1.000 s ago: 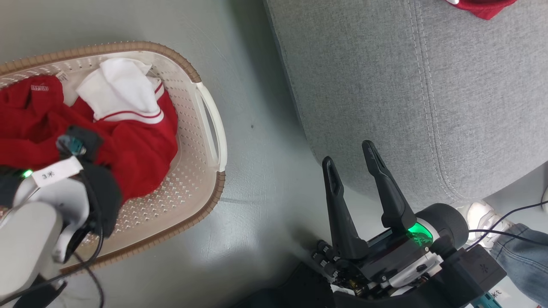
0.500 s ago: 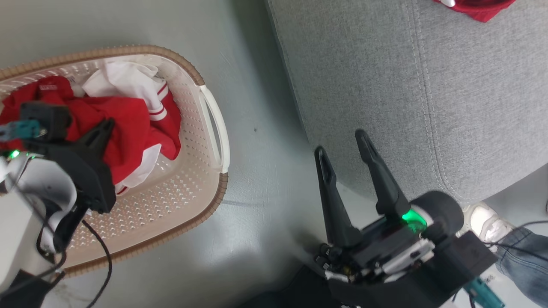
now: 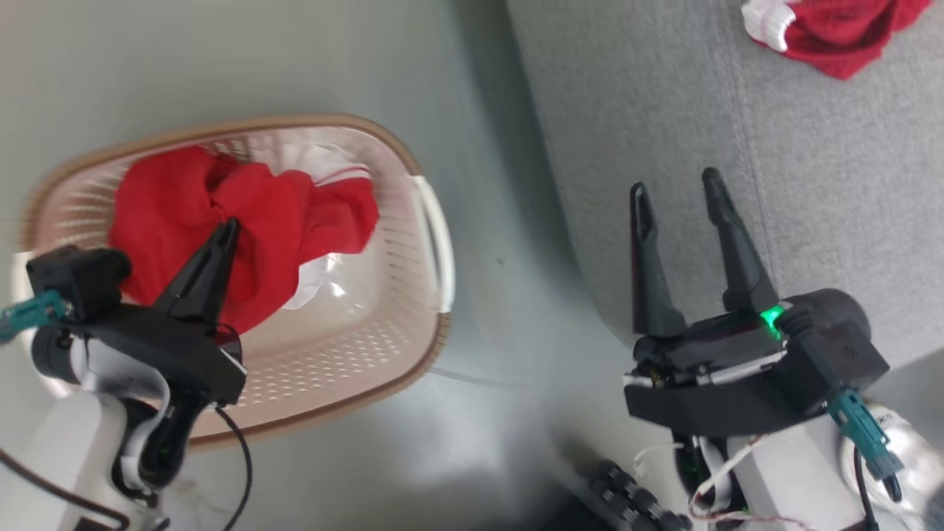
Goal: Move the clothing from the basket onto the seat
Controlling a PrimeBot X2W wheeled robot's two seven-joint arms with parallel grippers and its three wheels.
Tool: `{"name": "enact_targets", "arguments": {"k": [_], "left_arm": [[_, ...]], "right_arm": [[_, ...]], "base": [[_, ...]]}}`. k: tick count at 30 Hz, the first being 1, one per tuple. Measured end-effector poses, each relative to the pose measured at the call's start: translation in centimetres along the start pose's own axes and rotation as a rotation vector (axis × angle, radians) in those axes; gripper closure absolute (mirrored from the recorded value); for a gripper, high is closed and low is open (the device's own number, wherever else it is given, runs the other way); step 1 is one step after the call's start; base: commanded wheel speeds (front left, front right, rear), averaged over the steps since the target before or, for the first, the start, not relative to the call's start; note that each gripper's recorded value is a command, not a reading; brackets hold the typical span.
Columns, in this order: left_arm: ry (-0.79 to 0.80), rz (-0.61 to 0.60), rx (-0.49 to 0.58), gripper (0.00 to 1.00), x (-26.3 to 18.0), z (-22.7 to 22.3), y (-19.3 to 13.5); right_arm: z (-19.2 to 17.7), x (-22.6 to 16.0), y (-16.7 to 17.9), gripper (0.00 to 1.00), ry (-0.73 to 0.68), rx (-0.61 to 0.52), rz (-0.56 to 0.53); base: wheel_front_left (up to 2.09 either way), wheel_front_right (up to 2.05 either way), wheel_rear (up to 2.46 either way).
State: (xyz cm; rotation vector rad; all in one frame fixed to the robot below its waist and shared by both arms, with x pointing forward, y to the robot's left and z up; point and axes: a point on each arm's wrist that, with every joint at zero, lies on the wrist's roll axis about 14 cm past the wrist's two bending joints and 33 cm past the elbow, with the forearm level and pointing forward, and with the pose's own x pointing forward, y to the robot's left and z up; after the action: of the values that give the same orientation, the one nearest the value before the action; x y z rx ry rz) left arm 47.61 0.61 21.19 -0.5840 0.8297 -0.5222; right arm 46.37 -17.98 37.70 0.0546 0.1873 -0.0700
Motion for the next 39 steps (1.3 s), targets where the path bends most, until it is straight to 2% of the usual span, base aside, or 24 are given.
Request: {"name": "enact_targets", "arguments": {"k": [6, 18, 25, 29, 32, 39], "left_arm": [[-0.167, 0.028, -0.039, 1.00, -3.5, 4.0, -0.6], [-0.413, 0.088, -0.039, 1.00, -11.4, 9.4, -2.0], [-0.526, 0.122, -0.017, 1.00, -16.6, 11.2, -3.0], [-0.605, 0.170, -0.001, 1.00, -21.0, 11.7, -2.9], [-0.627, 0.187, 0.005, 1.00, -22.6, 11.5, -2.9], [-0.703, 0.169, 0.038, 1.00, -26.2, 11.6, -5.4]], "right_arm": [[0.9, 0.8, 0.6, 0.00, -0.033, -0.033, 0.025], [4.3, 1.2, 2.2, 0.00, -0.128, -0.062, 0.056], [5.3, -0.5, 3.4, 0.00, -0.144, -0.066, 0.081], [7.4, -1.9, 5.9, 0.00, -0.192, -0.048, 0.150], [8.1, -2.7, 7.0, 0.00, -0.209, -0.052, 0.182], [11.5, -5.4, 9.5, 0.00, -0.297, -0.077, 0.279]], "base": [[0.00, 0.00, 0.00], [0.00, 0.00, 0.00], [0.00, 0.00, 0.00], [0.00, 0.00, 0.00], [0.00, 0.00, 0.00], [0.00, 0.00, 0.00]]}}
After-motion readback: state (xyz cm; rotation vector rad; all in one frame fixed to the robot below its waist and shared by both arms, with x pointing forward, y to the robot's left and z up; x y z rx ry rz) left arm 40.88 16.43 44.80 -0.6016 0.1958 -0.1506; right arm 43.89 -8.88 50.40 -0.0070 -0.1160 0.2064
